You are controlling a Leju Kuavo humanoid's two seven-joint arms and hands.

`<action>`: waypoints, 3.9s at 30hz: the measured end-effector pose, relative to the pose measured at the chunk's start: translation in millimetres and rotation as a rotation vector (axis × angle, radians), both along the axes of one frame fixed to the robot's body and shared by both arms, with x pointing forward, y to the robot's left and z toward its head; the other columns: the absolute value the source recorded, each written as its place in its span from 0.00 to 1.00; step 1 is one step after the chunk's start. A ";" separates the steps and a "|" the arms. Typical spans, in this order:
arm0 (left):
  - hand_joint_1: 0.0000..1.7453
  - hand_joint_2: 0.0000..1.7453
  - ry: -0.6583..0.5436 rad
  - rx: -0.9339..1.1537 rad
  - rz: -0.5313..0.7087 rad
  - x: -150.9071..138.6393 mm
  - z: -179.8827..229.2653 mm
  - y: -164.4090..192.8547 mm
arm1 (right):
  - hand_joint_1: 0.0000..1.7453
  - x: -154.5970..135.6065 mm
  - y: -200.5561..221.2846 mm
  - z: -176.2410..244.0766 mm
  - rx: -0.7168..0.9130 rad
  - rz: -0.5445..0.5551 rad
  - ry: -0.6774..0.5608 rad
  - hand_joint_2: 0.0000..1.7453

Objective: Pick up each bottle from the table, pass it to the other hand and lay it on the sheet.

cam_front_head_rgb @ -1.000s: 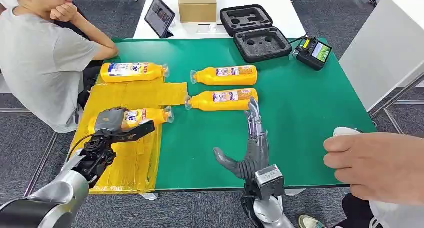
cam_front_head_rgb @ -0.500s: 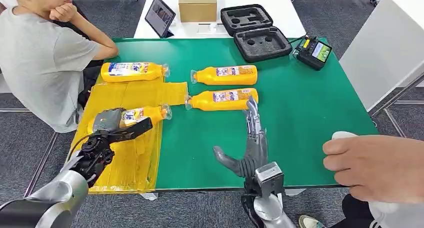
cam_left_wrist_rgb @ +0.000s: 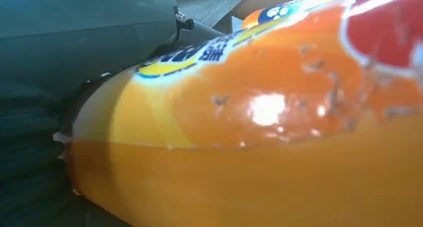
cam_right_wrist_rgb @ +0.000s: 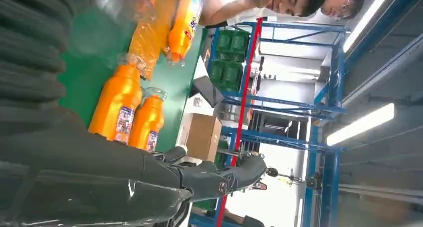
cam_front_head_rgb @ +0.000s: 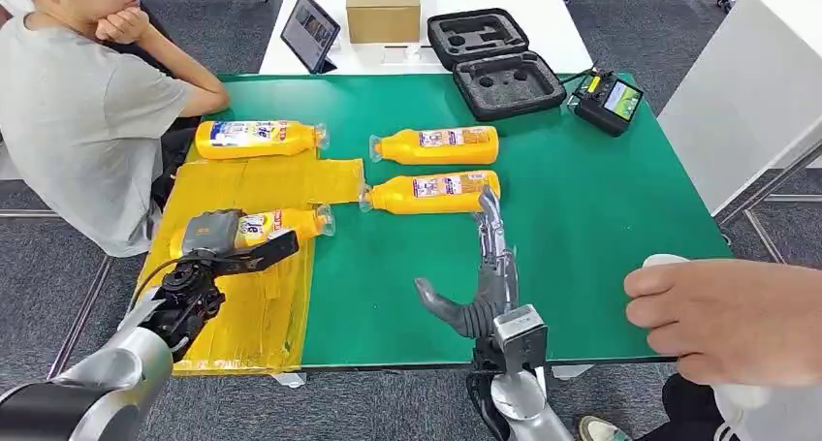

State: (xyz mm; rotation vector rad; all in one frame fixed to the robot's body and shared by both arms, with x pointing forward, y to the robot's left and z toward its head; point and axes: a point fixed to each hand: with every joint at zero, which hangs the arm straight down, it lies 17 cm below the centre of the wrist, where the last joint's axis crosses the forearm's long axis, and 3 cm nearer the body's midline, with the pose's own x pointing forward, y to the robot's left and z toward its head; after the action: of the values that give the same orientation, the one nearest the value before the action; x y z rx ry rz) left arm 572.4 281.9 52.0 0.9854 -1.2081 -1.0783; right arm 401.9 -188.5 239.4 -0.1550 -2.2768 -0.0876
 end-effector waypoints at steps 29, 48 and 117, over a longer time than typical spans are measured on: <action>0.00 1.00 0.013 0.109 -0.051 -3.0 -5.8 -9.2 | 0.00 3.7 -5.7 -12.9 -0.002 -0.034 0.034 1.00; 0.00 1.00 0.010 0.060 -0.166 -5.1 -5.6 -30.7 | 0.00 3.7 -4.6 -15.1 0.000 -0.032 0.041 1.00; 0.00 1.00 -0.726 -0.812 -0.425 -140.4 171.3 -131.5 | 0.00 -27.2 -26.8 3.1 -0.043 -0.227 -0.025 0.00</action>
State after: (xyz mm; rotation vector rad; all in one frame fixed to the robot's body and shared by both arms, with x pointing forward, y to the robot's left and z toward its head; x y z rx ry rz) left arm 432.0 150.4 223.3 0.4676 -2.2832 -0.4070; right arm 374.8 -215.3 242.5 -0.4369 -2.2796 -0.1600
